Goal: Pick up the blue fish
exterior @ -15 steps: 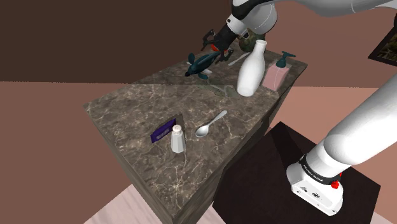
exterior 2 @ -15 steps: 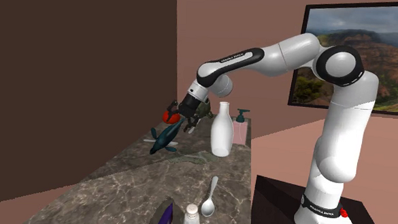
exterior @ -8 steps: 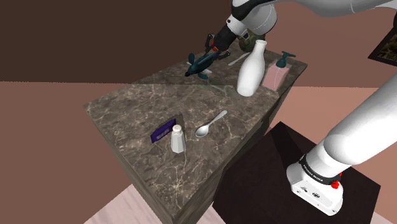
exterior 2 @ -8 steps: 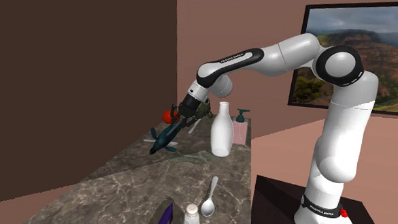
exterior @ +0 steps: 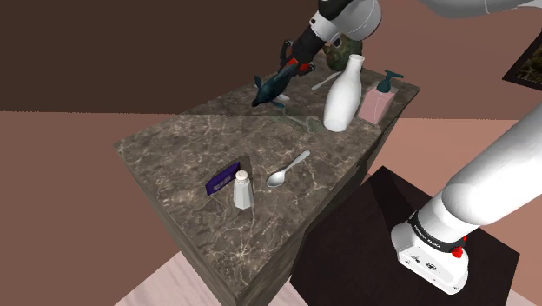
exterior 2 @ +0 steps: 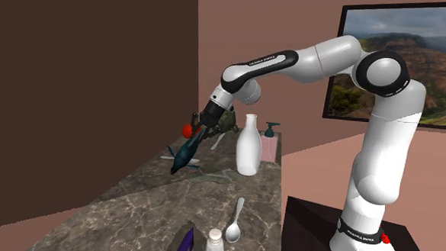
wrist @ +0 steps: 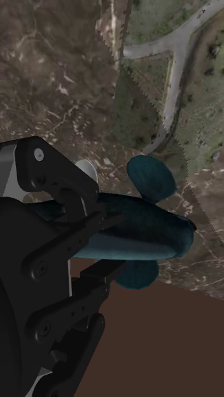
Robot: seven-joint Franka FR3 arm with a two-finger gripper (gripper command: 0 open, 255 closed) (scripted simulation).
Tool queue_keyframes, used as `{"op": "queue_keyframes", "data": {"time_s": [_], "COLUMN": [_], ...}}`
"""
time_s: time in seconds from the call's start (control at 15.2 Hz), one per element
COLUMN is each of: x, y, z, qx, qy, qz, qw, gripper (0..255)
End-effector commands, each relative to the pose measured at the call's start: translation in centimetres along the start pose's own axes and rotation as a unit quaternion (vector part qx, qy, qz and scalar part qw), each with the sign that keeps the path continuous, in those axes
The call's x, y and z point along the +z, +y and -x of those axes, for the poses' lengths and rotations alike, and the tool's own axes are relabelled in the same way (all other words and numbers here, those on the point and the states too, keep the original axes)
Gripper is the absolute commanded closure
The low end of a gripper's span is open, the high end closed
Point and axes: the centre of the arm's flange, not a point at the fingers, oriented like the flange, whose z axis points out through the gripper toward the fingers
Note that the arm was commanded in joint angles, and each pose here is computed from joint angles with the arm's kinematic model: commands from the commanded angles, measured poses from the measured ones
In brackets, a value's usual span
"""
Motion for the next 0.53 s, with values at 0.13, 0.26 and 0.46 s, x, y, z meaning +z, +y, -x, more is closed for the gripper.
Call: {"op": "queue_keyframes", "data": {"time_s": [0.13, 0.26, 0.46], "x": [-1.9, -2.8, -4.1], "y": [-1.1, -1.6, -2.5], "z": [0.2, 0.4, 0.6], "qx": [0.0, 0.0, 0.0], "qy": [0.0, 0.0, 0.0], "qz": [-0.001, -0.001, -0.001], "qw": [1.0, 1.0, 1.0], "gripper": [255, 255, 255]}}
